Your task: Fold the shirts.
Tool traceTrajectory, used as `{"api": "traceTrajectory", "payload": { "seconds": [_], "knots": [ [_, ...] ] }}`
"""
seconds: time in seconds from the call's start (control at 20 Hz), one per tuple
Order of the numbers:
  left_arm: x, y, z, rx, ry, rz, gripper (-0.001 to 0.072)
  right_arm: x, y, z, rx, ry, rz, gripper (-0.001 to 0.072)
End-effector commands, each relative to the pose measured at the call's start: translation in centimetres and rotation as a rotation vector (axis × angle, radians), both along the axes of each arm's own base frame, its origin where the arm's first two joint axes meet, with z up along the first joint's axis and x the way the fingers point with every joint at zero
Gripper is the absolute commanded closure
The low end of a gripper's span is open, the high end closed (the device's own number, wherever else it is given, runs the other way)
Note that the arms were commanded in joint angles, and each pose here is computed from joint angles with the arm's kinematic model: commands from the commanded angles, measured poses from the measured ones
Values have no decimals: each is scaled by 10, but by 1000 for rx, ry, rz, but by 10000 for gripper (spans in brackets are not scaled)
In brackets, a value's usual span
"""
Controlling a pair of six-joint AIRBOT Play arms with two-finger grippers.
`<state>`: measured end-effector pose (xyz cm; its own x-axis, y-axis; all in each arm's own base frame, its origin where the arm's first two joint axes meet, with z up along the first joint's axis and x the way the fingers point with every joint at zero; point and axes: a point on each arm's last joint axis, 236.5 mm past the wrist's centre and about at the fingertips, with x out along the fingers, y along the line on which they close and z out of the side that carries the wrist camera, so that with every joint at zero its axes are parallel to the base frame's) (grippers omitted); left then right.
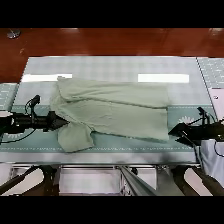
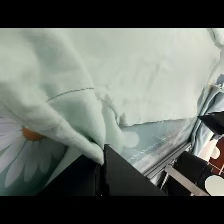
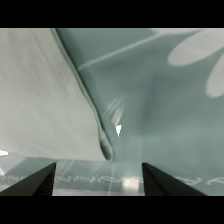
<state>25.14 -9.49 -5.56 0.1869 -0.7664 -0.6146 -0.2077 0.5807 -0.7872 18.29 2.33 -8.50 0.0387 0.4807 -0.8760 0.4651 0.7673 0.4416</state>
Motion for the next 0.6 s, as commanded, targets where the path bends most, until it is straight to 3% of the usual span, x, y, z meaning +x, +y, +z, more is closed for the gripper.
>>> {"api": "traceTrajectory", "payload": {
  "seconds": [0.0,0.25,0.35,0.4,0.45,0.55],
  "knots": [
    [1,-1,3,-7,-9,-9,685,-8,21,-11,33,59,72,92],
    [4,1,1,6,-16,1,685,32,40,-22,103,-5,-5,96],
    [4,-1,1,10,-18,-4,685,46,49,-23,162,-19,-37,145],
    [3,-3,0,12,-19,-13,685,53,53,-21,190,-38,-42,303],
    [3,-6,0,15,-21,-20,685,61,58,-17,222,-84,-17,685],
    [11,-5,6,13,-43,-16,685,80,60,2,252,-161,28,694]
  ]
}}
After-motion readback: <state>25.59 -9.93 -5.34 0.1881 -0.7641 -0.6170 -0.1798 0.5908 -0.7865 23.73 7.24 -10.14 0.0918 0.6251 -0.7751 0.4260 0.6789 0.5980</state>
